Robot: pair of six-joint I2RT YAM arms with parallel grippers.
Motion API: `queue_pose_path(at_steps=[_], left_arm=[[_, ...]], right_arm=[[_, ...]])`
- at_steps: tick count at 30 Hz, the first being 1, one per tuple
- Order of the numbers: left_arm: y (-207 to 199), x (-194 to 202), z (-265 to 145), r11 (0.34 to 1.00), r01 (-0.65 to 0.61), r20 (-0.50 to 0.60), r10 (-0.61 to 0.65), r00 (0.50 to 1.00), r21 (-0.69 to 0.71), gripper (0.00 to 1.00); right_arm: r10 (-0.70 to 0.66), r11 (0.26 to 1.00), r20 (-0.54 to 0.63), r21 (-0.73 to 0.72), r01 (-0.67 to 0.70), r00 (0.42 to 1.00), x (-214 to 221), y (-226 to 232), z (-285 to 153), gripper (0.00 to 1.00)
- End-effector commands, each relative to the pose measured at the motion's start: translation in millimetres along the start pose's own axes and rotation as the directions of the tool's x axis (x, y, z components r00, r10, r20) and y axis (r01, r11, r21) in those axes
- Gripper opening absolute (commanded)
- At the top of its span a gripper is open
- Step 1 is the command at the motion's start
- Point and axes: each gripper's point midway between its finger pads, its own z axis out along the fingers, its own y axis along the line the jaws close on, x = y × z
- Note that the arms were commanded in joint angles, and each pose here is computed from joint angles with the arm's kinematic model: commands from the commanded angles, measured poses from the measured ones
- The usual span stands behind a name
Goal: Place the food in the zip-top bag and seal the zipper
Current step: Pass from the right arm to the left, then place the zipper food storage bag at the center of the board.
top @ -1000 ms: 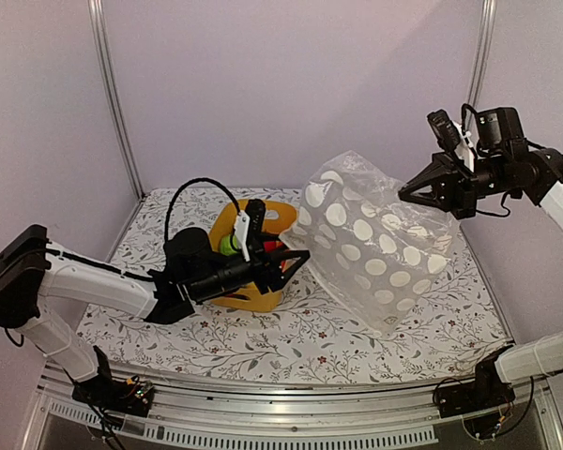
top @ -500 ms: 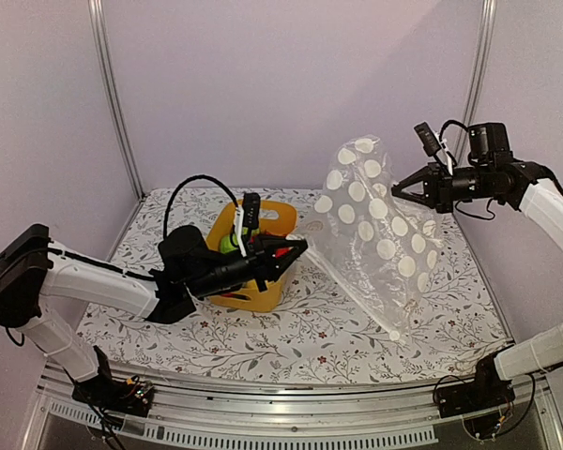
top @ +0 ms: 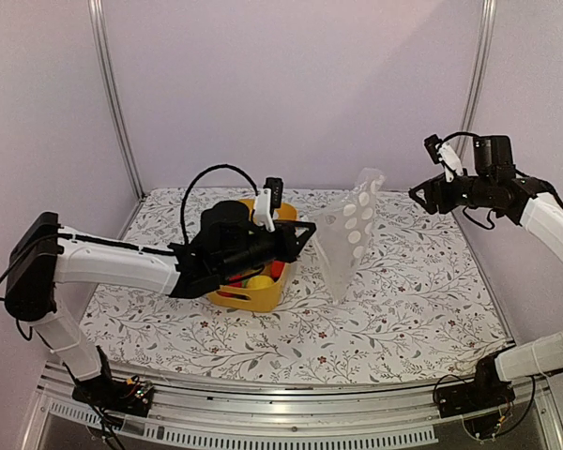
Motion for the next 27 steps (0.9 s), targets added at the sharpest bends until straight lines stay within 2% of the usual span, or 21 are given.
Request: queue_pose_path(at_steps=[1,3,5,8,10,11,15,17,21,24,27], left_arm=[[35.9,46.8,24.4,0.987,0.065,-0.133,-0.086,0.987,-0.150,0.01],[29.9,49.5,36.7,0.988,0.105,-0.147,-0.121,0.982,-0.114,0.01],[21.8,46.7,45.7,0.985,0.150,-0.138,-0.160,0.977,-0.082,0.02],[22.0,39.2,52.8,0.968,0.241,-0.091,-0.246,0.965,-0.065,0.04],[28.9,38.1,55.8,0.951,0.299,-0.066,-0.304,0.950,-0.085,0.11],[32.7,38.8,57.6,0.941,0.323,-0.063,-0.329,0.942,-0.097,0.18],[40.1,49.4,64.2,0.937,0.316,-0.133,-0.336,0.933,-0.152,0.67],[42.8,47.8,56.3,0.953,0.230,-0.164,-0.263,0.951,-0.197,0.77],[55.5,18.5,7.3,0.948,0.024,-0.127,-0.067,0.990,-0.316,0.85],[65.0,-14.9,-40.8,0.912,-0.129,-0.070,0.111,0.991,-0.390,0.92],[81.3,-36.1,-89.1,0.857,-0.190,-0.018,0.207,0.978,-0.480,1.00]], right_arm=[[-0.059,0.968,0.066,0.248,0.041,0.996,-19.6,-33.1,-38.2,0.71],[-0.073,0.954,0.079,0.297,0.046,0.994,-24.6,-38.8,-49.8,0.73],[-0.106,0.959,0.096,0.273,0.076,0.990,-28.9,-31.1,-56.7,0.71],[-0.139,0.985,0.123,0.123,0.124,0.983,-25.2,-0.1,-59.6,0.61],[-0.142,0.990,0.098,0.004,0.143,0.985,-11.0,23.1,-49.6,0.54],[-0.150,0.988,0.075,-0.029,0.152,0.986,-2.5,31.1,-42.2,0.52],[-0.219,0.966,-0.048,-0.153,0.210,0.975,39.8,67.1,-2.4,0.42],[-0.255,0.951,-0.084,-0.204,0.234,0.963,56.5,83.3,11.8,0.40],[-0.356,0.904,-0.104,-0.289,0.314,0.929,76.0,115.6,26.5,0.40],[-0.451,0.855,-0.110,-0.339,0.393,0.886,88.0,144.6,35.7,0.41],[-0.524,0.817,-0.112,-0.346,0.461,0.844,95.9,164.5,47.4,0.44]])
